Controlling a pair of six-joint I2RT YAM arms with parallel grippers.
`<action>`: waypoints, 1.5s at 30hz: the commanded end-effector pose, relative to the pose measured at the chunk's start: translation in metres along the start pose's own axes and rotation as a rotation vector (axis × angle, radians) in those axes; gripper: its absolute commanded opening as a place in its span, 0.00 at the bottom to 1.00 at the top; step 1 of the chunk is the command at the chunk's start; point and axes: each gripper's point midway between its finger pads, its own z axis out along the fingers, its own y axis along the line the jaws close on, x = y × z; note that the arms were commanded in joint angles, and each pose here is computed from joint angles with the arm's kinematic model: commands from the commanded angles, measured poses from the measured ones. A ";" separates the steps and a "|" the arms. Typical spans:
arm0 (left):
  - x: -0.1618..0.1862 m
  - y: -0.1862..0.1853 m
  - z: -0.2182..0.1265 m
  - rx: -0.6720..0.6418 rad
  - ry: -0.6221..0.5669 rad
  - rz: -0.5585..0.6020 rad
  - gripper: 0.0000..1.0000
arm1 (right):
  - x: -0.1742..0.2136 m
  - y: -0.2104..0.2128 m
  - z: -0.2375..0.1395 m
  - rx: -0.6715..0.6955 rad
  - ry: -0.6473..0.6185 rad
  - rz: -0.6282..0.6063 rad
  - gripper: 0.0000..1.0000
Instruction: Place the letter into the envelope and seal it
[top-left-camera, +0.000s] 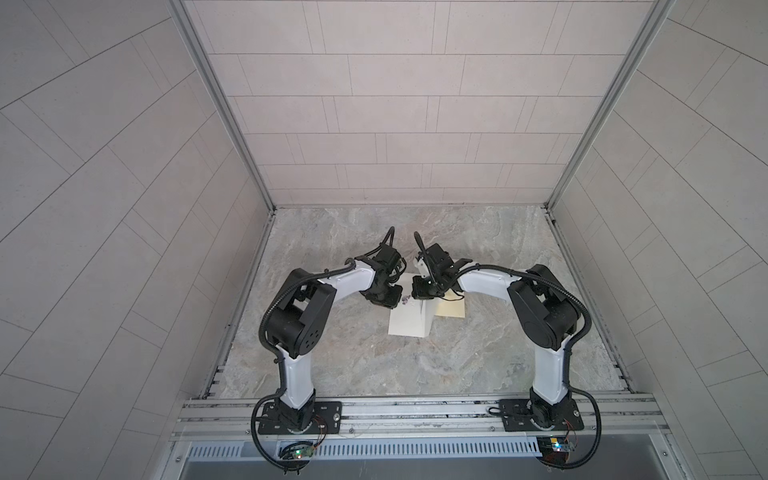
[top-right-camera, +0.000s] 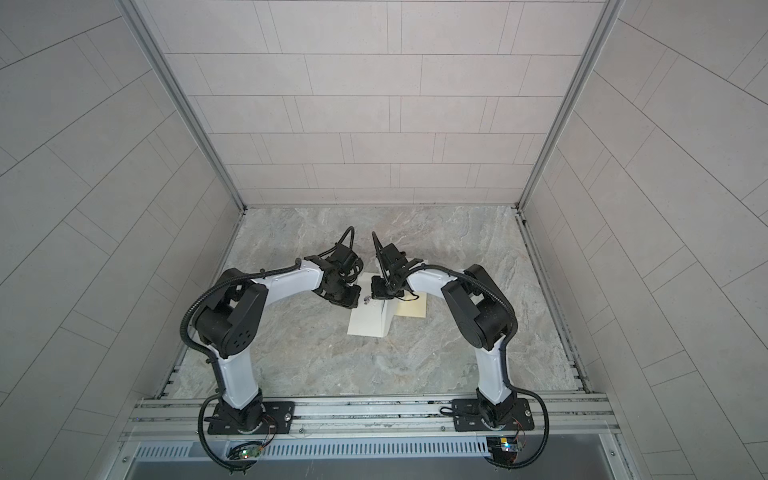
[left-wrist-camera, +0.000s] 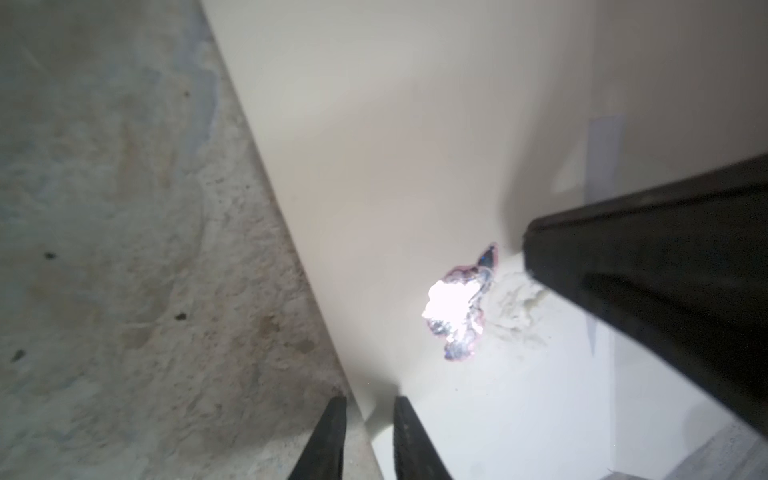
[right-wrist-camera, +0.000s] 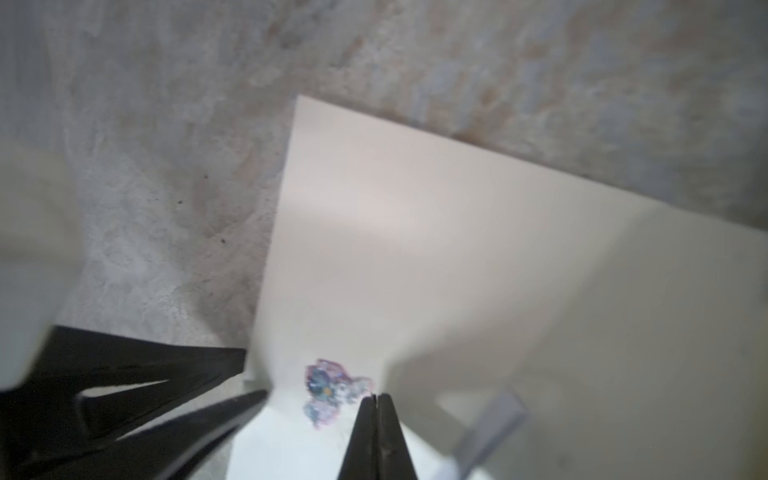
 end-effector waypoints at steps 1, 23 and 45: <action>0.016 0.009 0.020 -0.040 0.066 0.006 0.30 | 0.007 0.018 0.009 -0.074 0.033 -0.040 0.02; 0.017 0.018 0.017 -0.099 0.058 -0.017 0.32 | 0.018 -0.050 -0.034 0.326 0.080 0.065 0.13; 0.014 0.010 0.023 -0.075 0.065 0.022 0.32 | 0.017 -0.018 0.018 0.057 0.145 0.065 0.12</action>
